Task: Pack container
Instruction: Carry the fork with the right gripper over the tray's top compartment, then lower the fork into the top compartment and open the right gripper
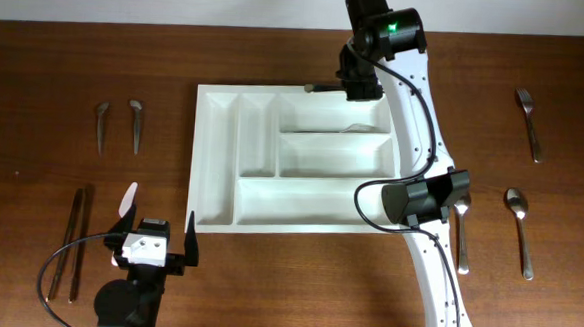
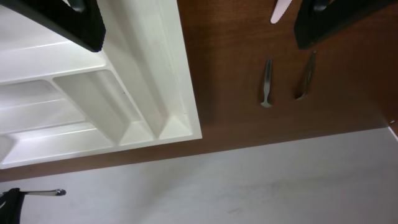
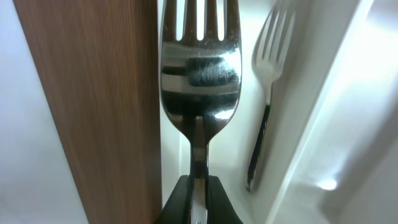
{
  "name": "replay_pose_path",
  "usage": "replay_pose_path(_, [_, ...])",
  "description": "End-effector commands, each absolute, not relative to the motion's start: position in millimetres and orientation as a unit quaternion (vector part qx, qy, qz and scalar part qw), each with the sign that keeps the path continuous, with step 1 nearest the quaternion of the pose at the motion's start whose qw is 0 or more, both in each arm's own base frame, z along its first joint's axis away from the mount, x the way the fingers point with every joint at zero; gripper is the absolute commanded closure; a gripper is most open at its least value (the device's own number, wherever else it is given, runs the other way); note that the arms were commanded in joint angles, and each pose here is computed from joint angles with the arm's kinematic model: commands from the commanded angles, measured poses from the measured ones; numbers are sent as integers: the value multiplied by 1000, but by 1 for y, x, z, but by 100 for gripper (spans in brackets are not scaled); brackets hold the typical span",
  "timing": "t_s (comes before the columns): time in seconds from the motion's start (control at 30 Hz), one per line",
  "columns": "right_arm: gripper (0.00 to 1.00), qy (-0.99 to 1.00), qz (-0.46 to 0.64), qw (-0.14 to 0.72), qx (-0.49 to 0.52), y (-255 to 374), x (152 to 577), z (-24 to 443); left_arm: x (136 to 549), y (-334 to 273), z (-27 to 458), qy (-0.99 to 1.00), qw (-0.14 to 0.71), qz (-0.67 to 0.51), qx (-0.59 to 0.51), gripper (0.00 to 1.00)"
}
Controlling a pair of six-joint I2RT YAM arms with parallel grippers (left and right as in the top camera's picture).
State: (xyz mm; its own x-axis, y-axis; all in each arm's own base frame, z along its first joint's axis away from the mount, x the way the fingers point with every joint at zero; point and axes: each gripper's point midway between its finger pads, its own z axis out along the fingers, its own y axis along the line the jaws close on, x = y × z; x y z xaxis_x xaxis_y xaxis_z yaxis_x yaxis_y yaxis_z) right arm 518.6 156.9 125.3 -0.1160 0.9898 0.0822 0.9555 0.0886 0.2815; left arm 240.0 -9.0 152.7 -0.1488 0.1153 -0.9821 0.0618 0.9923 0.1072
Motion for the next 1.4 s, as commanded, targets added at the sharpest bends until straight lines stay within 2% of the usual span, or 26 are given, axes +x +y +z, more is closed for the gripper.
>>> replay_pose_path(0.0, [96, 710, 99, 92, 691, 138, 520, 118, 240, -9, 152, 756, 651, 26, 64, 1])
replay_pose_path(0.57, [95, 735, 33, 40, 676, 159, 494, 72, 240, -9, 152, 756, 651, 26, 64, 1])
replay_pose_path(0.93, [91, 785, 50, 58, 615, 165, 507, 69, 240, -9, 152, 756, 651, 26, 64, 1])
replay_pose_path(1.37, [90, 790, 50, 56, 608, 175, 502, 69, 240, -9, 152, 756, 651, 26, 64, 1])
